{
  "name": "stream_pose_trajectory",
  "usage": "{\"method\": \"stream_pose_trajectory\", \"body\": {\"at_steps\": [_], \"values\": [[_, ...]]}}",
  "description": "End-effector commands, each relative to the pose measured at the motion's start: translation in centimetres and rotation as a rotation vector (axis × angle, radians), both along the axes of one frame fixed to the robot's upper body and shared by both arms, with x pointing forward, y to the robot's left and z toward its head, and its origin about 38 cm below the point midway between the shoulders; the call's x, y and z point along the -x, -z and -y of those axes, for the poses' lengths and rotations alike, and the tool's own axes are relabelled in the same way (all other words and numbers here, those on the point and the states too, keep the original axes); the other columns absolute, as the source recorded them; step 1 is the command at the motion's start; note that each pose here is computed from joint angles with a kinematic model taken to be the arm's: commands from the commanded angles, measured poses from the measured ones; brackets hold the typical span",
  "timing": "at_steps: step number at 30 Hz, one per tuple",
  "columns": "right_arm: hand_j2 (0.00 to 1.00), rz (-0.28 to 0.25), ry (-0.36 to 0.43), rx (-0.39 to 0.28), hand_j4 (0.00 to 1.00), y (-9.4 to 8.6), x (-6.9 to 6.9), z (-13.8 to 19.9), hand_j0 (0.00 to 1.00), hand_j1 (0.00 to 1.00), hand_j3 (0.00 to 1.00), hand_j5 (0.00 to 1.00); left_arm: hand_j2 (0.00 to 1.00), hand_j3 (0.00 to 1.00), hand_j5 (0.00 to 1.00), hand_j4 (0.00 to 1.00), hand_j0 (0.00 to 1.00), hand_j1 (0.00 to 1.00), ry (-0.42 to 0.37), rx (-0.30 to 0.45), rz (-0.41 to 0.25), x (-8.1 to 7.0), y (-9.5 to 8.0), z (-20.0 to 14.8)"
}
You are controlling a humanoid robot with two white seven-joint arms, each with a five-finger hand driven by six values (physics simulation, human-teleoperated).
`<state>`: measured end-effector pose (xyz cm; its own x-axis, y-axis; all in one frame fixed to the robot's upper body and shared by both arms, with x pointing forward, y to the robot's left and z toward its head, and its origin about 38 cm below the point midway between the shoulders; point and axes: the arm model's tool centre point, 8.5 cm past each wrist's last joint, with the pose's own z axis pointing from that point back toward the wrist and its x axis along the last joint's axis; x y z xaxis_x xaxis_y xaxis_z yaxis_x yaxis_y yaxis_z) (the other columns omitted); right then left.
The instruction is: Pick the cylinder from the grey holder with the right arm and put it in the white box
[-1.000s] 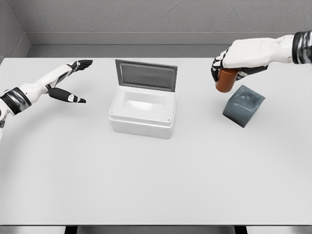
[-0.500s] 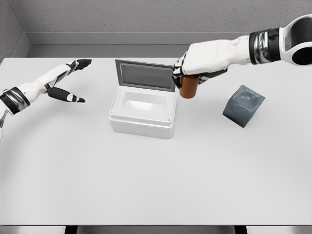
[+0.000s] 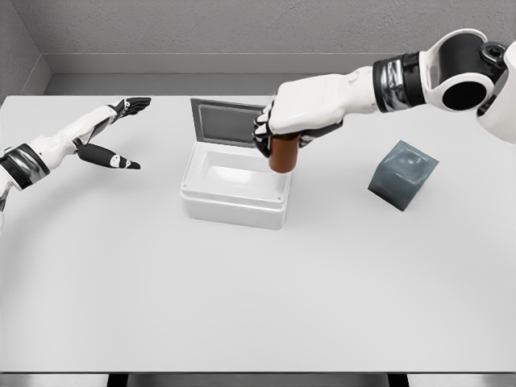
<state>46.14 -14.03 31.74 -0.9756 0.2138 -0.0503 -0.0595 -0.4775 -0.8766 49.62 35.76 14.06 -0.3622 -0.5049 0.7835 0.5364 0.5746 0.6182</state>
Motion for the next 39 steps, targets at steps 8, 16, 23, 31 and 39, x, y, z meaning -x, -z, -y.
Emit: {"method": "stream_pose_trajectory", "body": {"at_steps": [8, 16, 23, 31, 39], "values": [[0.33, -0.019, 0.017, -0.005, 0.33, 0.7, -1.0, -0.8, 0.33, 0.33, 0.33, 0.33, 1.0, 1.0, 1.0, 1.0, 1.0, 1.0, -0.004, 0.008, -0.001, 0.0, 0.0, -0.1], [0.33, -0.025, 0.021, 0.012, 0.33, 1.0, -1.0, -0.7, 0.33, 0.33, 0.33, 0.33, 1.0, 1.0, 1.0, 1.0, 1.0, 1.0, -0.003, 0.007, -0.002, 0.0, 0.0, 0.0], [0.34, -0.037, 0.012, 0.047, 0.34, 2.5, -1.3, -1.9, 0.34, 0.34, 0.34, 0.34, 1.0, 1.0, 1.0, 1.0, 1.0, 1.0, -0.004, 0.008, -0.001, 0.0, 0.0, -0.1], [0.34, -0.045, 0.041, 0.049, 0.34, 2.9, -2.0, -1.2, 0.34, 0.34, 0.34, 0.34, 1.0, 1.0, 1.0, 1.0, 1.0, 1.0, -0.003, 0.008, 0.002, 0.0, -0.1, 0.0], [0.59, -0.047, 0.031, 0.06, 0.59, 2.9, -1.8, -1.7, 0.59, 0.59, 0.59, 0.59, 1.0, 1.0, 1.0, 1.0, 1.0, 1.0, -0.004, 0.008, -0.001, 0.0, 0.0, -0.1]]}}
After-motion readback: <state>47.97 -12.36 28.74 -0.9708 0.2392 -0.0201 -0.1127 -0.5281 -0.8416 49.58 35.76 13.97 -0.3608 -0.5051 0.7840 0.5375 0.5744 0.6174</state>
